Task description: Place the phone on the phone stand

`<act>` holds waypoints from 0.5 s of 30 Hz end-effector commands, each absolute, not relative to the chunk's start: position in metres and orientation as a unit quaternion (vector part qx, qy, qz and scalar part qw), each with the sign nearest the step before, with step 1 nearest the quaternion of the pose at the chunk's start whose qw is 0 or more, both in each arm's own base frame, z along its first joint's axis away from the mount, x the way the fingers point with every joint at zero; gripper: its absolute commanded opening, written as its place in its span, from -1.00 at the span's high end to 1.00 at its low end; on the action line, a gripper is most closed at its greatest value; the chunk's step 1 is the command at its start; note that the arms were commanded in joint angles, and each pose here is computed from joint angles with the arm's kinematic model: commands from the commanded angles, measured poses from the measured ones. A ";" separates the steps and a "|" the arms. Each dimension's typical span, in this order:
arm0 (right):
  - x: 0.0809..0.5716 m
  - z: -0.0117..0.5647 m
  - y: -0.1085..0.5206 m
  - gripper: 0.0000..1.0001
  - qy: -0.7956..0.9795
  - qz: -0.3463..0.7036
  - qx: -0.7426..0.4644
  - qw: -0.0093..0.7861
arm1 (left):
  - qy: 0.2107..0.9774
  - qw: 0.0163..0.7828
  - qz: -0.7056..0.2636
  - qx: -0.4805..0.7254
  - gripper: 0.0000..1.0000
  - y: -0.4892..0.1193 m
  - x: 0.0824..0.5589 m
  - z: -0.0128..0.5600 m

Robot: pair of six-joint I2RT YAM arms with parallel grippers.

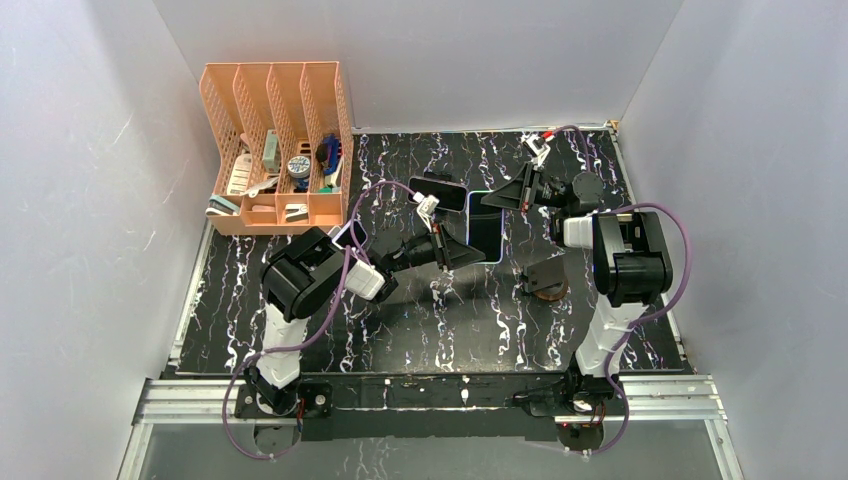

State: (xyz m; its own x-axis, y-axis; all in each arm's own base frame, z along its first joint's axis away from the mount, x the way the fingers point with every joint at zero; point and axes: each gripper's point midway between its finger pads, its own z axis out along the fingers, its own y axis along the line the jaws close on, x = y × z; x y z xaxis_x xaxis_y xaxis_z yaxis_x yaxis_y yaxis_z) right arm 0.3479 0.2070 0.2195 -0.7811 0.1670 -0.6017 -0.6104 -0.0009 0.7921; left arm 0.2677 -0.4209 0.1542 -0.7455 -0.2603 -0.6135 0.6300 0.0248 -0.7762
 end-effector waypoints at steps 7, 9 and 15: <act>0.347 0.258 0.210 0.97 0.639 0.624 -0.233 0.384 | 0.575 0.455 -0.657 0.174 1.00 -0.414 0.288 0.209; 0.363 0.265 0.205 0.97 0.662 0.581 -0.205 0.426 | 0.587 0.473 -0.632 0.180 0.77 -0.412 0.294 0.211; 0.377 0.279 0.191 0.97 0.726 0.516 -0.129 0.436 | 0.614 0.520 -0.563 0.187 0.08 -0.403 0.312 0.211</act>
State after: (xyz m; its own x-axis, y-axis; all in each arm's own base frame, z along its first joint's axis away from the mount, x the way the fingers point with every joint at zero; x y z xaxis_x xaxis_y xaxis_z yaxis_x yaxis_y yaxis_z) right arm 0.3519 0.2068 0.2780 -0.5928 0.2217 -0.7742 -0.7433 0.2194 0.6319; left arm 0.2893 -0.4139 0.1885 -0.5393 -0.3294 -0.7750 0.7789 0.1546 -0.6078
